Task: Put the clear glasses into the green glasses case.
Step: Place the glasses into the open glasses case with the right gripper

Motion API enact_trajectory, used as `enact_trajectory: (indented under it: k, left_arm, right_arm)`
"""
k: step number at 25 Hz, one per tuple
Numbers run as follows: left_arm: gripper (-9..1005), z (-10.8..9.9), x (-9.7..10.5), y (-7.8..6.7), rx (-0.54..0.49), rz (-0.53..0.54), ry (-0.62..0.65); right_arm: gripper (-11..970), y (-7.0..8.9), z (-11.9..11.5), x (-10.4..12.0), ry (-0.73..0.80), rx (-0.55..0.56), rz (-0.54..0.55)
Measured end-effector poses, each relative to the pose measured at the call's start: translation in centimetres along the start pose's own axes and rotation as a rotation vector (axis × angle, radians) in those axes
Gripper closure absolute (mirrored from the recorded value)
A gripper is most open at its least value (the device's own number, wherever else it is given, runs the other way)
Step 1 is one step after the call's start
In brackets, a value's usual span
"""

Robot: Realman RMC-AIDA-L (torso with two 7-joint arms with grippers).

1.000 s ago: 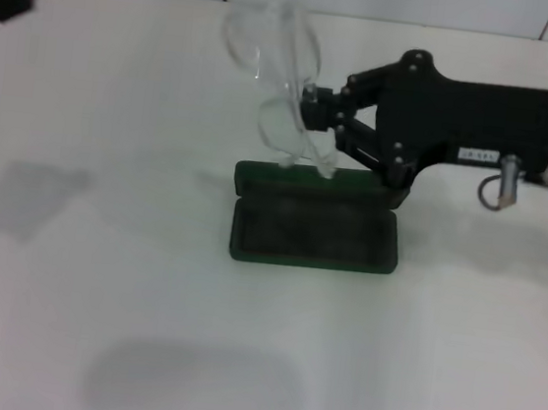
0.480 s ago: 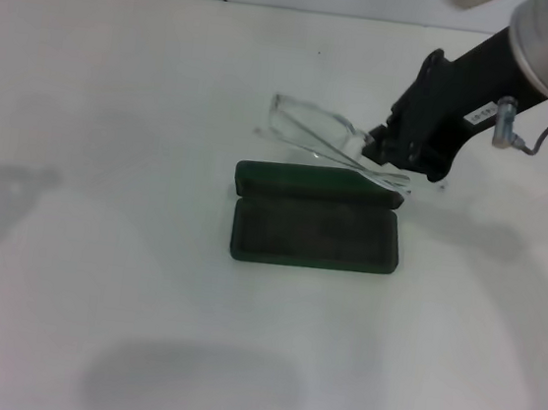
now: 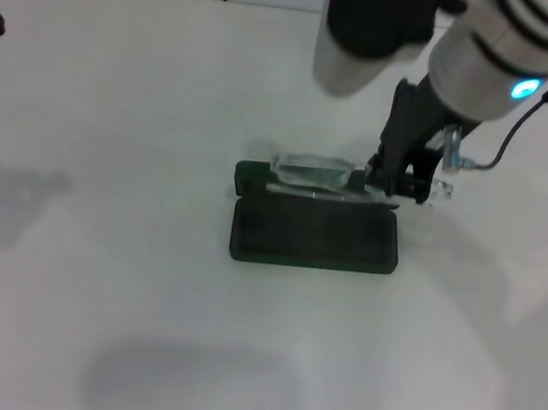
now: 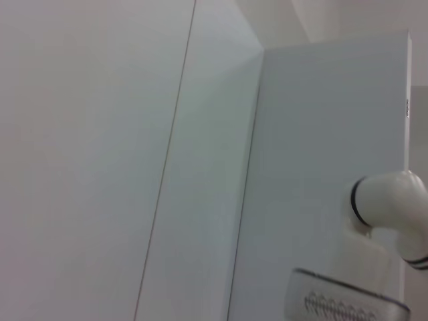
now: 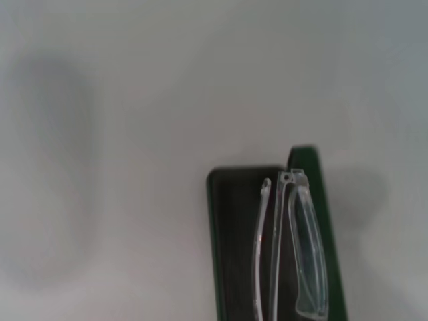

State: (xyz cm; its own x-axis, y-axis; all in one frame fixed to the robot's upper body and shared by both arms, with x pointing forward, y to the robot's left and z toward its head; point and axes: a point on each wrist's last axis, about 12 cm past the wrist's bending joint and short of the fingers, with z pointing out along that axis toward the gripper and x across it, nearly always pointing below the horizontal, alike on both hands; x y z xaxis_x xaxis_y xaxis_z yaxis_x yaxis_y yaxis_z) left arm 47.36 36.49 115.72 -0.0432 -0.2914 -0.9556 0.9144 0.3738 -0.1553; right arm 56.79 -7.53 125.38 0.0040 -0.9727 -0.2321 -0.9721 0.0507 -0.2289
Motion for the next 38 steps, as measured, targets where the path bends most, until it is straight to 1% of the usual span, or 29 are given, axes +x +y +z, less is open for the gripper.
enact_trajectory:
  k: [7,10,16,22,26,38]
  left_arm:
    - [957,0.5,0.4,0.0,0.003,-0.01,-0.014]
    - [957,0.5,0.5,-0.1,0.003,-0.011,-0.017]
    - [957,0.8,0.6,0.1,0.0,-0.026,-0.029]
    - [957,1.0,0.8,0.5,-0.001,-0.054,-0.049]
    - [957,1.3,0.8,0.6,0.004,-0.068,-0.049]
    - [957,1.0,1.1,0.5,-0.002,-0.088,-0.037]
  right_arm:
    - [898,1.6,2.0,-0.1,0.023,0.003,-0.059]
    - [898,1.9,2.7,-0.3,0.021,0.013,-0.067]
    - [897,1.9,3.6,-0.7,0.012,0.057,-0.072]
    - [897,1.6,3.9,-0.6,0.02,0.071,-0.056]
    - [897,1.3,4.7,-0.4,0.034,0.071,-0.034]
    - [896,1.6,5.7,-0.7,0.034,0.091,-0.044]
